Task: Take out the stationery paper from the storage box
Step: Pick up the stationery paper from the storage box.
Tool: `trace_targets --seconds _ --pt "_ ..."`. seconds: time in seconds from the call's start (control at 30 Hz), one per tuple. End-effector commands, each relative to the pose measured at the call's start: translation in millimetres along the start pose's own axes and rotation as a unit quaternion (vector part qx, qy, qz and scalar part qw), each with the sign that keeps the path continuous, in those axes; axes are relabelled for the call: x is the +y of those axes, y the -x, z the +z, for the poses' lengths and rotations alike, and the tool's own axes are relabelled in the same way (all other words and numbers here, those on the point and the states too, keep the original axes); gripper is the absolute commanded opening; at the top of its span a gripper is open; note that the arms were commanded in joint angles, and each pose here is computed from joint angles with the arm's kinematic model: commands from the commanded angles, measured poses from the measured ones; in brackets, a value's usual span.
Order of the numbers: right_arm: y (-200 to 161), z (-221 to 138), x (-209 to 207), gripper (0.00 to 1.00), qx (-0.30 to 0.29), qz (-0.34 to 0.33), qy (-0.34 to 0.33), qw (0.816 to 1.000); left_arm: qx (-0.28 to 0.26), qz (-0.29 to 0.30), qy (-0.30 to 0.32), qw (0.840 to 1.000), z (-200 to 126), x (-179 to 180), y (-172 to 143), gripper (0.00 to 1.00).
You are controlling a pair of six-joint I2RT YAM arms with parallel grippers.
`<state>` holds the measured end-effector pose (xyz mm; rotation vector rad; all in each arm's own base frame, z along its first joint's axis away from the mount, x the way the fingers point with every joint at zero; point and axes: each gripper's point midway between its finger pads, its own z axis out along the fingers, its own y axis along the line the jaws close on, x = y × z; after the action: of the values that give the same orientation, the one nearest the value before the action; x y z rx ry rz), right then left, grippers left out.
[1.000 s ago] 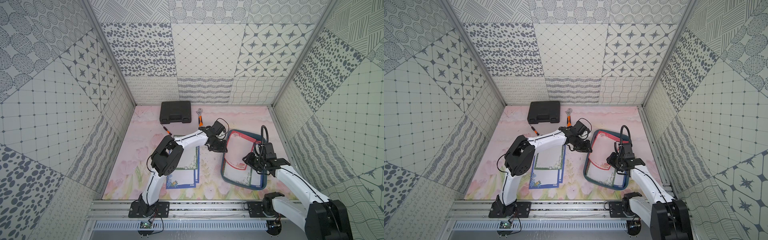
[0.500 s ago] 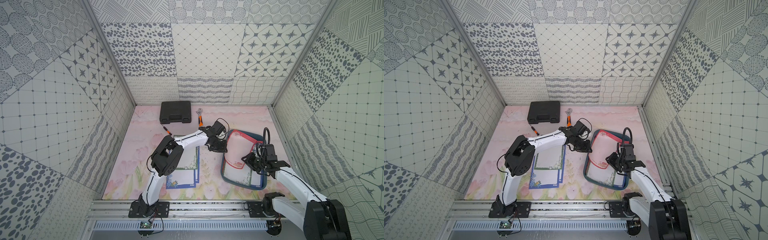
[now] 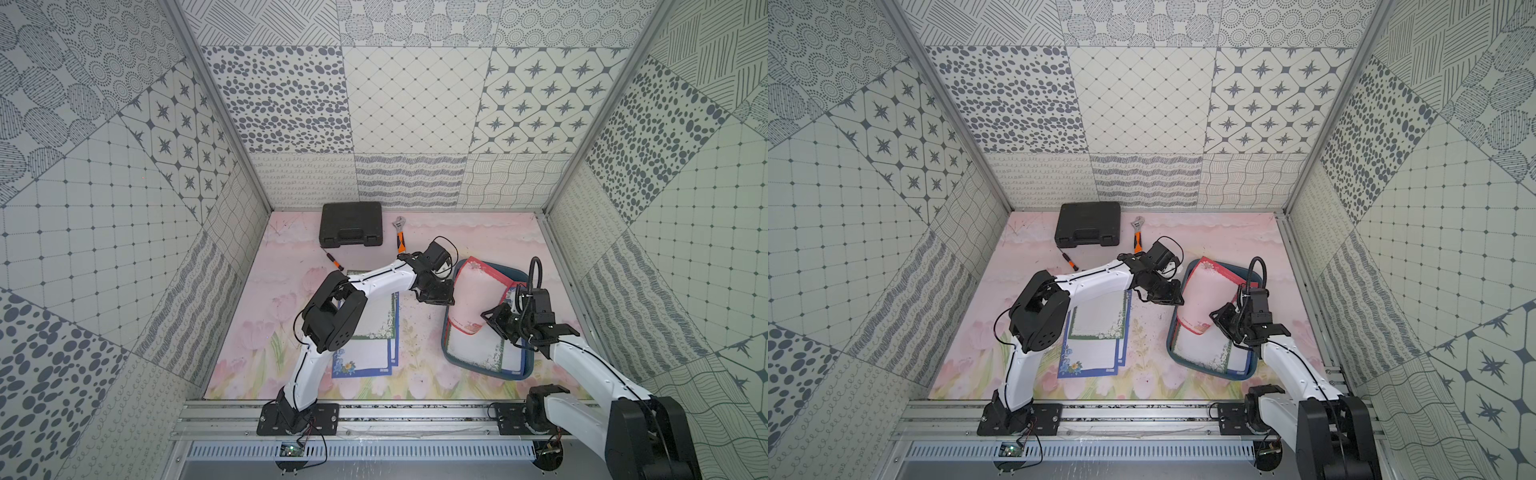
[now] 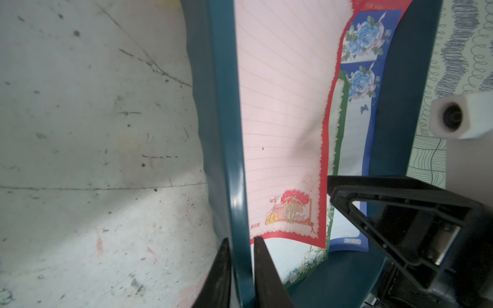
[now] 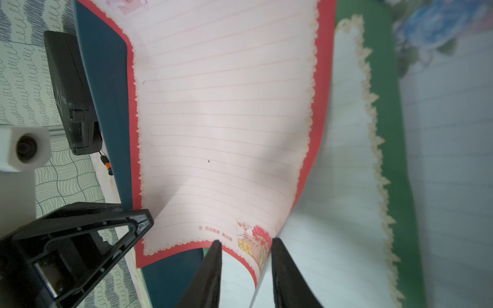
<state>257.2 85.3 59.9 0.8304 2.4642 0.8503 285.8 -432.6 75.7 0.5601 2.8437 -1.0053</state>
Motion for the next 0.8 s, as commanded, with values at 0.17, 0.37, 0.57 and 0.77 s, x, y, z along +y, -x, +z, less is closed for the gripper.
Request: trace_targets --seconds 0.17,0.37,0.57,0.77 --pt "0.3 7.6 -18.8 0.35 -0.003 0.023 -0.029 0.999 0.021 -0.004 0.007 1.000 3.3 3.6 -10.0 0.16" --pt "-1.3 9.0 -26.0 0.32 -0.007 0.039 -0.037 0.999 0.020 -0.008 0.006 1.000 4.2 3.8 -9.7 0.16" --pt "-2.4 9.0 -28.6 0.30 -0.011 0.050 -0.034 0.998 0.022 -0.010 0.006 1.000 5.4 4.5 -10.6 0.16" --pt "2.9 7.1 -18.2 0.27 -0.026 0.049 -0.005 0.998 0.024 -0.012 0.003 1.000 6.4 3.8 -10.6 0.16"
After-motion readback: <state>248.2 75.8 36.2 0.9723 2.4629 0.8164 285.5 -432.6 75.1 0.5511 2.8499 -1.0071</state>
